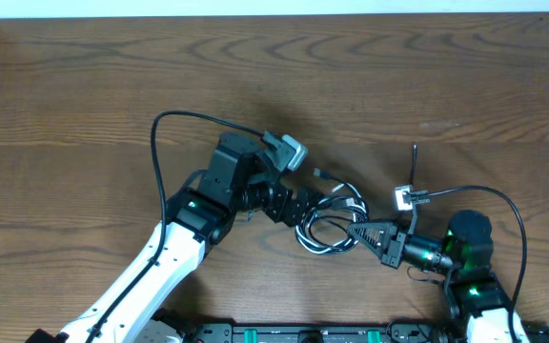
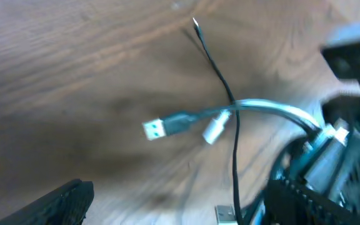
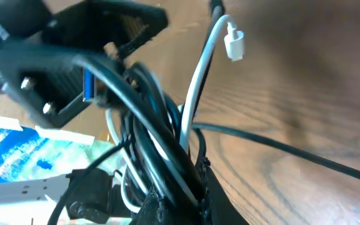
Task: Untangle cables
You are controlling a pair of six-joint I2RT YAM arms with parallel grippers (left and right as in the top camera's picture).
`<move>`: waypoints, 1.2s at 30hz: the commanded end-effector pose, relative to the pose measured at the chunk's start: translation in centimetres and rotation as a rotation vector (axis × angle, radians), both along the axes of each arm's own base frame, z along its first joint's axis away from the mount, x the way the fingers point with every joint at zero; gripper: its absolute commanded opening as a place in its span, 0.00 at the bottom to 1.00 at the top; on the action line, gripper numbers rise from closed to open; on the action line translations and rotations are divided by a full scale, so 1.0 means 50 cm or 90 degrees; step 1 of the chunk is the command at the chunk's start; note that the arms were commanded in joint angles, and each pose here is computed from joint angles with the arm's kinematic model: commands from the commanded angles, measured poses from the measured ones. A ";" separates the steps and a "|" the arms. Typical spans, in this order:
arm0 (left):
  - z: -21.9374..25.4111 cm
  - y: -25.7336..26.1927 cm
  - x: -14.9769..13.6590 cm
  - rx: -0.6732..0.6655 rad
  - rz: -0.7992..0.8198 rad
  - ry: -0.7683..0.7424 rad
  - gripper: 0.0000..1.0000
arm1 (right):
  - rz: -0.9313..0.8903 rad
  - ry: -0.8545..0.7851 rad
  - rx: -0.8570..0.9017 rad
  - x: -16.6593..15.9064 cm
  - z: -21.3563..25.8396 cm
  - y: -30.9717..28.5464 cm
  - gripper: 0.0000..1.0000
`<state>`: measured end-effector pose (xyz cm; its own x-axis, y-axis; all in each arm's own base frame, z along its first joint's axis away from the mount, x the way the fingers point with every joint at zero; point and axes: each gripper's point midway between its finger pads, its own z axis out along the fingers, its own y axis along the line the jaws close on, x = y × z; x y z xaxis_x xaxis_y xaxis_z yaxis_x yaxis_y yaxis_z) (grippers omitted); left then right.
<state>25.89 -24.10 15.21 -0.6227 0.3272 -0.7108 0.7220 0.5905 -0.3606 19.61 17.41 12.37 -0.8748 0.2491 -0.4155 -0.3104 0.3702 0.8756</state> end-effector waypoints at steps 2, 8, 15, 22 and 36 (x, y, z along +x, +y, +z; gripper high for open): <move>0.018 -0.014 -0.023 -0.006 -0.072 -0.027 0.92 | -0.009 -0.005 -0.003 0.026 -0.005 -0.020 0.01; 0.019 -0.015 -0.026 -0.009 -0.075 -0.024 0.92 | 0.027 -0.009 0.001 0.064 0.010 -0.019 0.01; 0.017 -0.023 -0.063 -0.019 -0.153 -0.026 0.87 | 0.133 -0.037 0.053 0.068 0.060 0.005 0.01; 0.017 -0.023 -0.066 -0.018 -0.163 -0.032 0.82 | 0.252 -0.050 0.133 0.014 0.109 0.015 0.01; 0.024 -0.028 -0.064 -0.033 -0.157 -0.027 0.08 | 0.239 -0.067 0.119 0.024 0.106 0.016 0.01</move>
<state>22.25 -25.42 15.53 -0.5060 0.4410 -0.7412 0.8549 0.3704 -0.3633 20.48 18.23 16.70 -0.8977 0.0063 -0.4407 -0.4393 0.0658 0.8959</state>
